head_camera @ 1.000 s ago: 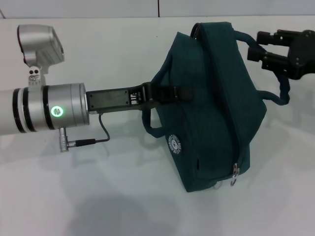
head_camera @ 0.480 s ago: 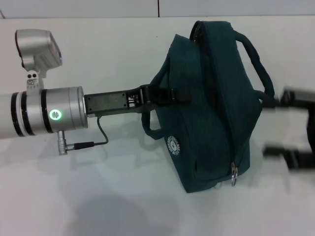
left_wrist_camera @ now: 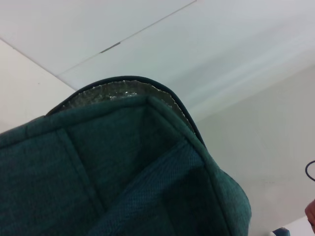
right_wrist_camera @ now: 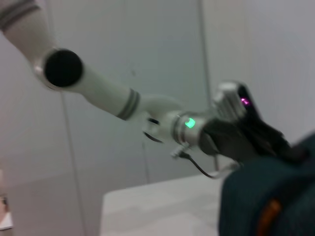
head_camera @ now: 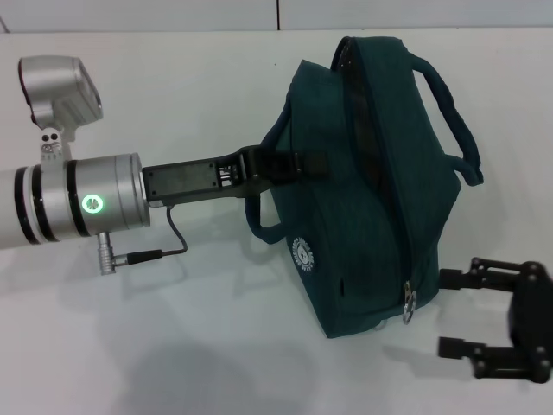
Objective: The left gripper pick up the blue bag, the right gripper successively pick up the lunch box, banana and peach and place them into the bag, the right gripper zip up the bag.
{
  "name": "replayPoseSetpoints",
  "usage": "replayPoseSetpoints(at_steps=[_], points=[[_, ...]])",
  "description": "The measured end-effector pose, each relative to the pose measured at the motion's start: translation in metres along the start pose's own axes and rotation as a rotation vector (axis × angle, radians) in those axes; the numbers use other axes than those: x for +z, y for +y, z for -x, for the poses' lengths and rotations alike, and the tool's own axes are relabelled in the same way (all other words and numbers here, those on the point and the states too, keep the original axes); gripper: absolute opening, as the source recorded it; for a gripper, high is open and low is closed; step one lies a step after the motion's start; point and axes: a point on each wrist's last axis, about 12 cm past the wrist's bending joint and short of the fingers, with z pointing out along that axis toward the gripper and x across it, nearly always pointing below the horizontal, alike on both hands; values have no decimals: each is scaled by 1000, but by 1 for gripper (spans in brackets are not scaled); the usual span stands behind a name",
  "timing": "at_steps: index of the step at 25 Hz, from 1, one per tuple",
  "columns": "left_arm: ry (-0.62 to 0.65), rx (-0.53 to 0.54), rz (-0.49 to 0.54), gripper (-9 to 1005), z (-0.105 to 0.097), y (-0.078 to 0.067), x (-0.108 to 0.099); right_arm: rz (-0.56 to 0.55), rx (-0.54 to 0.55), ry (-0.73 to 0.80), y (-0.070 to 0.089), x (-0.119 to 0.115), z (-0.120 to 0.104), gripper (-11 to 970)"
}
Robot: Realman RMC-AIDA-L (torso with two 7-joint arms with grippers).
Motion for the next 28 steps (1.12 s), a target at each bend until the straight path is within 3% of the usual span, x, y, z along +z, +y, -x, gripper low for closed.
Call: replayPoseSetpoints(at_steps=[6, 28], points=[[2, 0, 0, 59, 0, 0, 0, -35, 24, -1, 1, 17, -19, 719], [1, 0, -1, 59, 0, 0, 0, 18, 71, 30, 6, 36, -29, 707]])
